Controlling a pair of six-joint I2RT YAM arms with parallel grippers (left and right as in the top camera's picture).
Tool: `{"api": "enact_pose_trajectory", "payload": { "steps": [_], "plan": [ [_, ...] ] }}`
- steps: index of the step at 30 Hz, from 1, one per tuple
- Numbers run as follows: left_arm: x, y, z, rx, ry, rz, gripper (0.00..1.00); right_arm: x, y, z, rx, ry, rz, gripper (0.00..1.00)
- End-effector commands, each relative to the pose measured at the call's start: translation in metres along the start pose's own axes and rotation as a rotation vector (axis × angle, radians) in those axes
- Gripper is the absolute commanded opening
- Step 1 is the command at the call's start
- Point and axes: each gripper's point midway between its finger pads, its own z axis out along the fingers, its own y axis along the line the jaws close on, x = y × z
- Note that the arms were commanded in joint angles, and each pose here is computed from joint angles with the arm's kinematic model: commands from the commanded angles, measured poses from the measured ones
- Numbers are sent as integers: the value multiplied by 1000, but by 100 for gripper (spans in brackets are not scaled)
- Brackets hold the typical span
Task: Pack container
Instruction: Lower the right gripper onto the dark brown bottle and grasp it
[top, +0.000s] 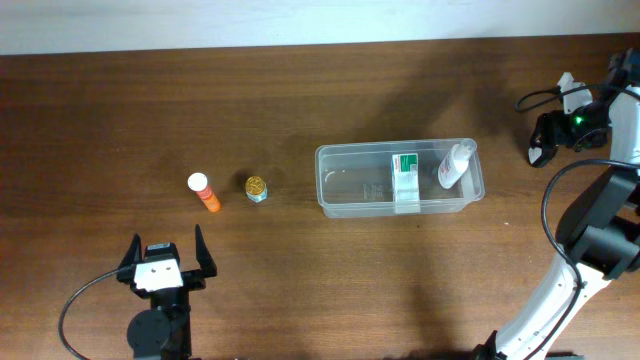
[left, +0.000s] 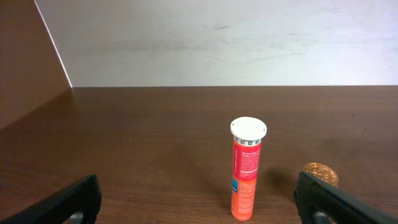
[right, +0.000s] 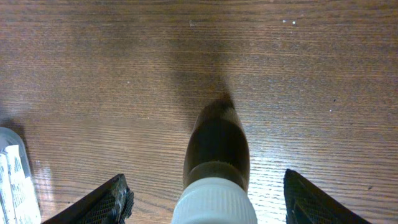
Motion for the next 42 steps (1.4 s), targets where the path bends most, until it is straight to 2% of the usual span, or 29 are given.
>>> {"api": "enact_pose_trajectory", "payload": {
  "steps": [1,5,18,23,29,34,42],
  "plan": [
    [1,-1,0,10,-4,15,99,3,5,11,-27,15,5,72],
    [1,-1,0,10,-4,15,99,3,5,12,-28,17,5,67],
    [1,-1,0,10,-4,15,99,7,5,21,-34,28,8,66],
    [1,-1,0,10,-4,14,99,7,5,21,-34,27,15,44],
    [1,-1,0,10,-4,15,99,7,5,20,-33,28,42,40],
    [1,-1,0,10,-4,14,99,4,5,16,-28,19,74,25],
    [1,-1,0,10,-4,15,99,-8,5,-18,-18,-2,123,24]
  ]
}}
